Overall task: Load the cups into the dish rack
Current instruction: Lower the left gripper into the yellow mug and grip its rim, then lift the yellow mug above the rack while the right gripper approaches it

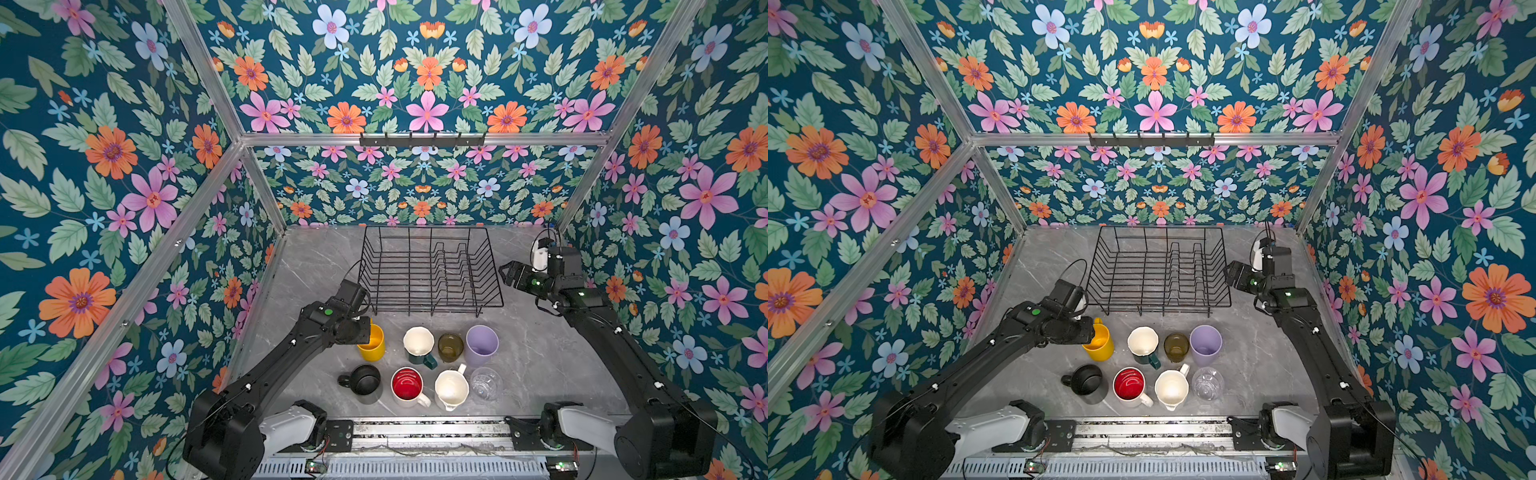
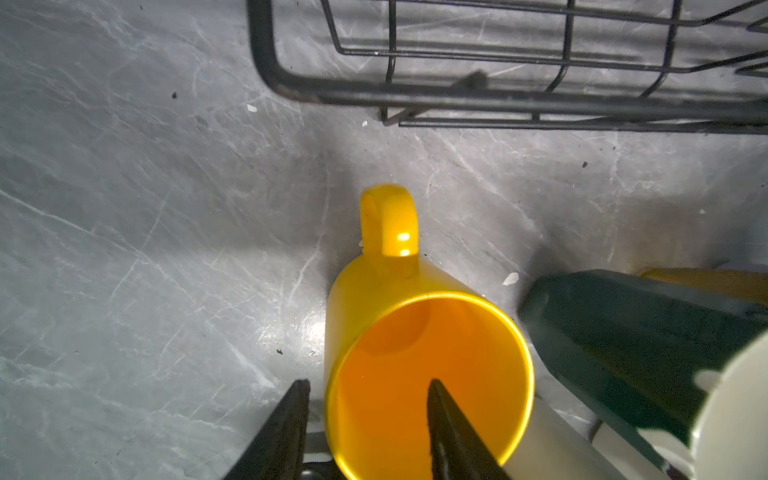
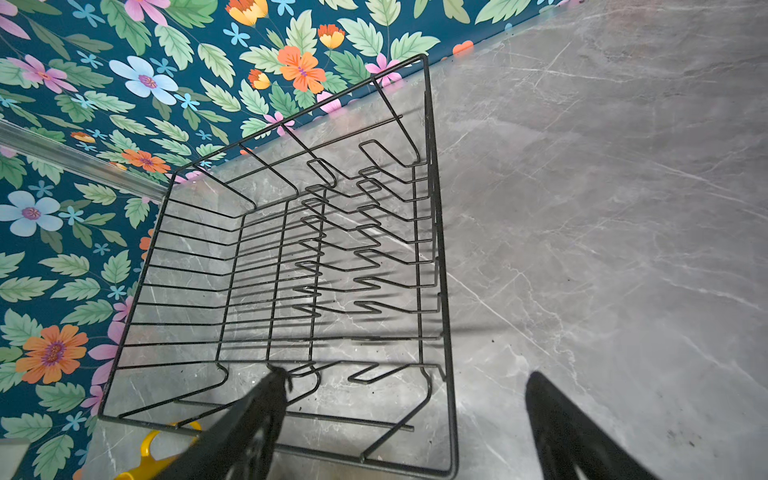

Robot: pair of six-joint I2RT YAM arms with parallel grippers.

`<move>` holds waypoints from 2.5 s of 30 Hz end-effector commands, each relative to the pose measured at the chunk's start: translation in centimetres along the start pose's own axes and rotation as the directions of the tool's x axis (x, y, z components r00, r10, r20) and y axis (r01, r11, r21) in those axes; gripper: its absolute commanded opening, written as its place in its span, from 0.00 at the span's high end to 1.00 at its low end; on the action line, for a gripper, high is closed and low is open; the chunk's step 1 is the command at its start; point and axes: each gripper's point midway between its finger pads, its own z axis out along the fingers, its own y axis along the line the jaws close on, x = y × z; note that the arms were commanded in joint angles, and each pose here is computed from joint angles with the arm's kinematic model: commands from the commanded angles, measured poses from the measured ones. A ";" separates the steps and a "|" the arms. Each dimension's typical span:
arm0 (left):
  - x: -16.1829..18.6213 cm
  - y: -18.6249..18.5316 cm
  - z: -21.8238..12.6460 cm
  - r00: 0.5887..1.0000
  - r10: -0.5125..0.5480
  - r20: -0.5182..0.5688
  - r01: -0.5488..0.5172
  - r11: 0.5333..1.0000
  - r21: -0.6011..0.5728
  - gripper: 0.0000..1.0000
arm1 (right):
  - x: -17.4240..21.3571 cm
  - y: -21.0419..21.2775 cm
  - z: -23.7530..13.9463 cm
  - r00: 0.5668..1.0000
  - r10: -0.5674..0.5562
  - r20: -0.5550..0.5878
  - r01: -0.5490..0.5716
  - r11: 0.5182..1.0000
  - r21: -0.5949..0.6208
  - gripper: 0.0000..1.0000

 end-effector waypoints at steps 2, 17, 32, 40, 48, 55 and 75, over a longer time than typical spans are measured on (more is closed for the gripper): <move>-0.2 -0.3 0.8 1.000 -0.002 -0.006 0.002 1.000 0.000 0.56 | -0.4 0.0 0.0 1.000 0.000 0.016 0.000 1.000 0.006 0.10; 1.1 0.1 3.0 0.998 -0.013 -0.068 0.011 0.999 -0.030 0.93 | 0.2 -0.4 0.5 1.000 -0.004 0.007 0.004 1.000 0.008 0.10; -2.7 -1.0 -3.9 0.991 0.039 0.126 -0.041 0.999 0.014 1.00 | -0.7 1.0 -0.5 1.000 -0.013 0.027 0.014 0.999 -0.043 0.10; -8.7 -4.4 -13.3 0.845 0.098 0.525 -0.200 0.969 0.141 1.00 | -1.5 3.8 -1.9 0.999 -0.022 0.049 0.030 0.984 -0.174 0.10; -10.6 -8.5 -18.0 0.613 -0.046 0.789 -0.377 0.861 0.343 1.00 | -1.4 8.6 -4.0 1.000 -0.008 0.021 0.016 0.899 -0.437 0.10; -11.1 -12.0 -17.5 0.628 -0.157 0.762 -0.452 0.723 0.522 1.00 | -1.1 12.7 -6.8 0.998 -0.049 0.032 0.058 0.744 -0.666 0.08; -12.0 -19.3 -17.4 0.740 -0.139 0.659 -0.611 0.272 0.744 1.00 | 0.8 18.3 -8.6 0.969 -0.230 0.084 0.184 0.455 -0.871 0.01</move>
